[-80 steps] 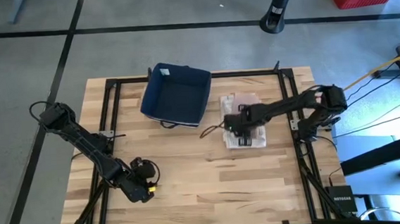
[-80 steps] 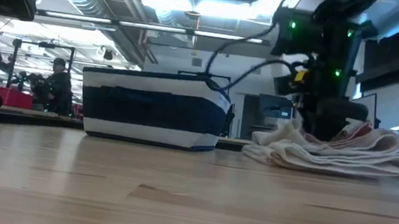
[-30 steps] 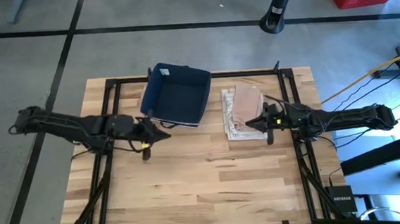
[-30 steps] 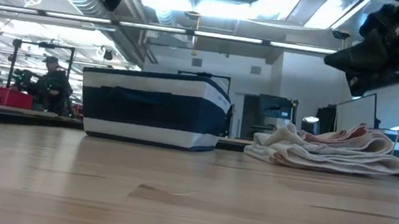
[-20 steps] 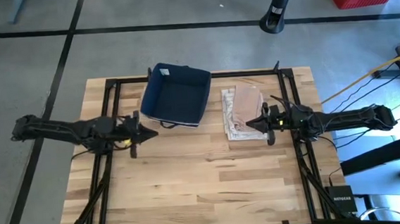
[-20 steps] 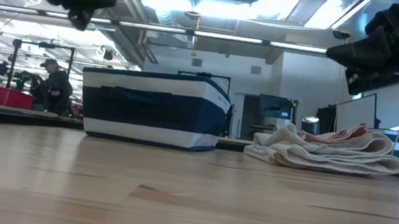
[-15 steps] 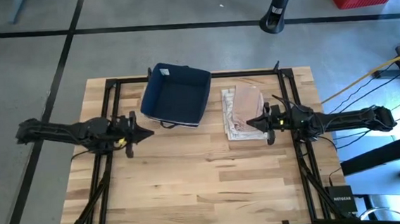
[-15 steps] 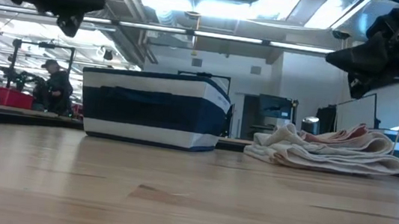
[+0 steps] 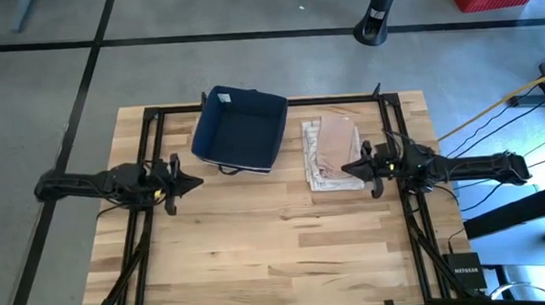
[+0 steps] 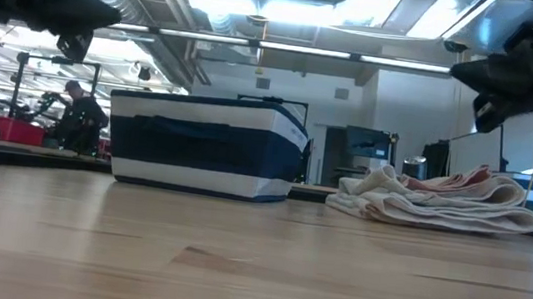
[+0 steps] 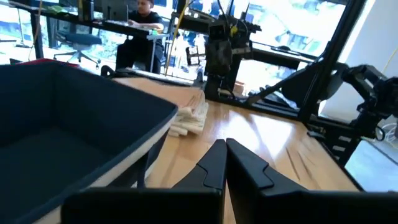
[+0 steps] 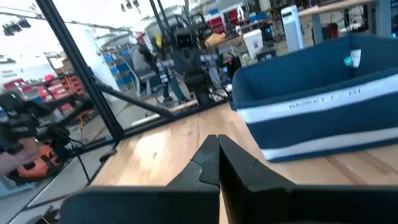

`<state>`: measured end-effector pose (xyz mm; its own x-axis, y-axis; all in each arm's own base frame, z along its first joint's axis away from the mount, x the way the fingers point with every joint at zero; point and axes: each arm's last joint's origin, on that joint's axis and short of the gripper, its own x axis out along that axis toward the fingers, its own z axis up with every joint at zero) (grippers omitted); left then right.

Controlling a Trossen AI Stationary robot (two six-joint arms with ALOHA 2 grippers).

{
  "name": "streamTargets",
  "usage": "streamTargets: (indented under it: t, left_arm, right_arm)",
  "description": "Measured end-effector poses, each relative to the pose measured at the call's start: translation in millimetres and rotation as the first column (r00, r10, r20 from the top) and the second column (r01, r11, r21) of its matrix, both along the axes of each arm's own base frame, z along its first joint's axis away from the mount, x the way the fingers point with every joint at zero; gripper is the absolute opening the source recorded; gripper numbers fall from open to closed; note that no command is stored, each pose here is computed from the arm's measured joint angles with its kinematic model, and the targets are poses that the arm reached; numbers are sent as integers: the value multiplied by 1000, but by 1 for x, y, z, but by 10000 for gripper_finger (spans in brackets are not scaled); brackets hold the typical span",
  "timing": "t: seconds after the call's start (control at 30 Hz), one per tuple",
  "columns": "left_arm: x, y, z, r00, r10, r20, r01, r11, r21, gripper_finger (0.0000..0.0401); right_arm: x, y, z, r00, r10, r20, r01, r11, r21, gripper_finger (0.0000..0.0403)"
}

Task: Fold towel
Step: Return to Home Position

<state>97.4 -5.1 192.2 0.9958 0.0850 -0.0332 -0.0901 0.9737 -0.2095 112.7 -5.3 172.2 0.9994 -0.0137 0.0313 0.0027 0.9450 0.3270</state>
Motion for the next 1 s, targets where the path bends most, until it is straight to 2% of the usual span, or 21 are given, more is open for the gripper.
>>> streamTargets:
  t: [0.13,0.3,0.37,0.43,0.7,1.0]
  left_arm:
    - [-4,1,-10,1000,3,-1,-3,1000,-14,3]
    - [-4,1,-18,1000,8,-3,-8,1000,-11,1]
    - [-3,1,-19,999,16,31,-15,1000,-8,3]
    - [-1,1,-21,997,16,77,-16,1000,3,2]
    - [-1,1,-22,997,13,76,-17,999,51,3]
    - [-1,1,-22,997,20,80,-20,1000,3,3]
  right_arm:
    - [-6,0,3,999,0,41,0,1000,-4,4]
    - [-13,0,1,999,-9,34,9,1000,-1,4]
    - [-15,0,1,999,-18,38,18,1000,-3,3]
    - [-16,0,0,999,-20,34,20,1000,-7,2]
    - [-16,0,-4,1000,-20,-10,20,999,-29,3]
    - [-15,0,-6,999,-37,-25,37,999,-26,15]
